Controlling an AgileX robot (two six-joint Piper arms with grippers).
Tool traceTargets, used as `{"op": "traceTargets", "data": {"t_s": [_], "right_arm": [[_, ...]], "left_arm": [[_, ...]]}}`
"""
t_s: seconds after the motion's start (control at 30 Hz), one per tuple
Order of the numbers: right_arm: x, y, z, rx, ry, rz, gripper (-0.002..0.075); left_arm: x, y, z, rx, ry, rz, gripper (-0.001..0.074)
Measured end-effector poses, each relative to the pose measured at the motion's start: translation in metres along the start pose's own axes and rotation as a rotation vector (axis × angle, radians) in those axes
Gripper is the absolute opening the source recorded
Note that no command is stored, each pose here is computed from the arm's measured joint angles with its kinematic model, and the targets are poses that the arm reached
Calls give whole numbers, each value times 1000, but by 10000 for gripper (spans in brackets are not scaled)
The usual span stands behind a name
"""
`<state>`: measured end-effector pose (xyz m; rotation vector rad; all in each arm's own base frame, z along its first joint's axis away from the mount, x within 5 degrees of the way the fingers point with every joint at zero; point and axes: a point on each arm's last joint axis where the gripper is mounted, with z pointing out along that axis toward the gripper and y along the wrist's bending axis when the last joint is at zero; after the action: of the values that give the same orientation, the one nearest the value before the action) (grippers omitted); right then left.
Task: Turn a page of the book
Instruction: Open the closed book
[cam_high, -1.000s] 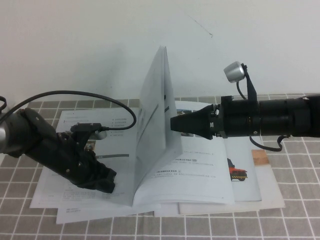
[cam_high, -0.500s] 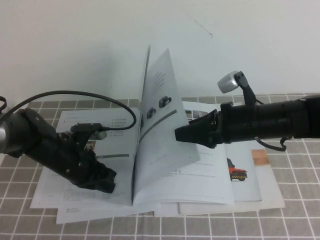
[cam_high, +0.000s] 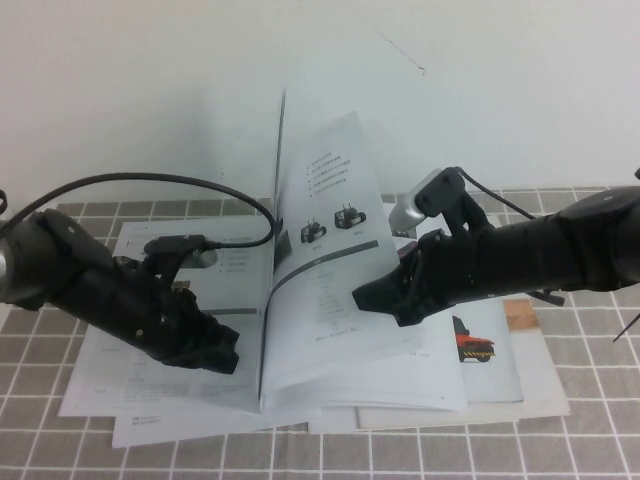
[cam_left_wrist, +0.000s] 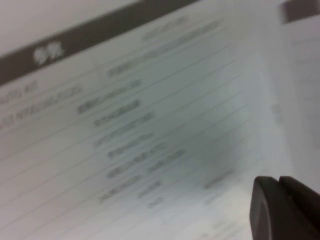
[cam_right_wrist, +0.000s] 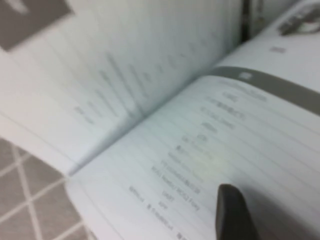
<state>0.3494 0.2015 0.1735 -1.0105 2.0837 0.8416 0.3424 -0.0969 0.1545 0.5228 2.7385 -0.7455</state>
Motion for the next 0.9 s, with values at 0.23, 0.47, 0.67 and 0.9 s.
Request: {"op": "traceTargets", "data": {"t_s": [0.23,0.47,0.67,0.9], "right_arm": [[1,-5,0,59,17,-11,327],[2,-5,0,59,17,14,327],[2,-5,0,59,17,22,327],[2,-5,0,59,17,22,327]], "left_arm": [[-18,-39,-59,57,-99,123,-4],[-45,-115,-173,141,-405,316,-4],[-54,-178,-220,165,-630,491,-4],[-74,-190,-146,130,-507,647,-4]]}}
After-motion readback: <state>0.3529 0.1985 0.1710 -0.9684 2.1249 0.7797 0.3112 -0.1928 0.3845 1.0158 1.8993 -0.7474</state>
